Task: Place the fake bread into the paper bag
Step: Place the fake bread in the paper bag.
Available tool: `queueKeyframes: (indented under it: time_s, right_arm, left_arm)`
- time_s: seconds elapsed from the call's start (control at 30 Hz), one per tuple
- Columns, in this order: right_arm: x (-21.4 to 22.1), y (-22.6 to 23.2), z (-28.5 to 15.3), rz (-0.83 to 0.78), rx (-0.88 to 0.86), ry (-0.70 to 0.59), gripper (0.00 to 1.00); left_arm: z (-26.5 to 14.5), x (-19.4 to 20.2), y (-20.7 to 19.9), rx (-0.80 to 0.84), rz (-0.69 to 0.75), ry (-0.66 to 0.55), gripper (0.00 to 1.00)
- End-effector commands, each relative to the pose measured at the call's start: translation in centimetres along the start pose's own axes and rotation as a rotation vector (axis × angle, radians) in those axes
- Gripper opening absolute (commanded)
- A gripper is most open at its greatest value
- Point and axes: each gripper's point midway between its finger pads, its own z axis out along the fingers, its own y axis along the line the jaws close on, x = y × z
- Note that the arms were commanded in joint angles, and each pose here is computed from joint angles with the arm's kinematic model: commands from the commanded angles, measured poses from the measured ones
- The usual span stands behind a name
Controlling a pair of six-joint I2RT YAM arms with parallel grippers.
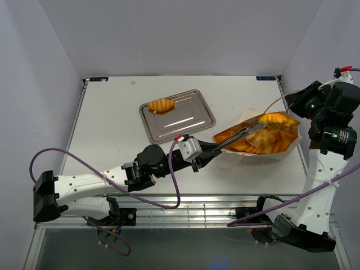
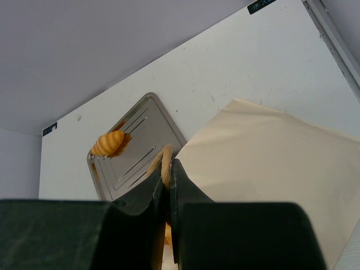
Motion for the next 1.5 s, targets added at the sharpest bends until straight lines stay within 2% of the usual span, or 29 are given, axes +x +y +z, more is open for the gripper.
queueKeyframes:
  time_s: [0.0,0.13,0.4,0.6,0.87,1.03,1.23,1.47]
  right_arm:
    - [-3.5,2.7,-1.4,-0.048,-0.092,-0.132,0.08]
    - [-3.6,2.8,-1.5,-0.054,-0.091,-0.132,0.08]
    - [-3.8,3.1,-1.7,-0.052,-0.102,-0.138,0.08]
    - [-3.8,3.1,-1.7,-0.051,-0.101,-0.137,0.08]
    - [-3.7,3.1,-1.6,-0.052,-0.105,-0.135,0.08]
    - [-4.0,3.2,-1.8,-0.058,-0.101,-0.138,0.08]
    - [-4.2,3.4,-1.8,-0.059,-0.108,-0.138,0.08]
    - [-4.3,3.4,-1.8,-0.061,-0.107,-0.140,0.08]
  left_arm:
    - [-0.1,1.7,-0.6,0.072,0.130,0.038,0.00]
    - [-0.2,4.3,1.1,0.078,0.249,0.129,0.00]
    - [-0.3,6.1,0.9,0.142,0.265,0.222,0.00]
    - [-1.0,6.9,1.7,0.095,0.270,0.253,0.00]
    - [-1.2,8.6,5.8,-0.130,0.302,0.333,0.00]
    - [-1.8,8.1,9.0,-0.270,0.282,0.305,0.00]
    - [-1.3,8.8,9.7,-0.271,0.248,0.323,0.00]
    - [-0.3,11.0,7.4,-0.133,0.212,0.382,0.00]
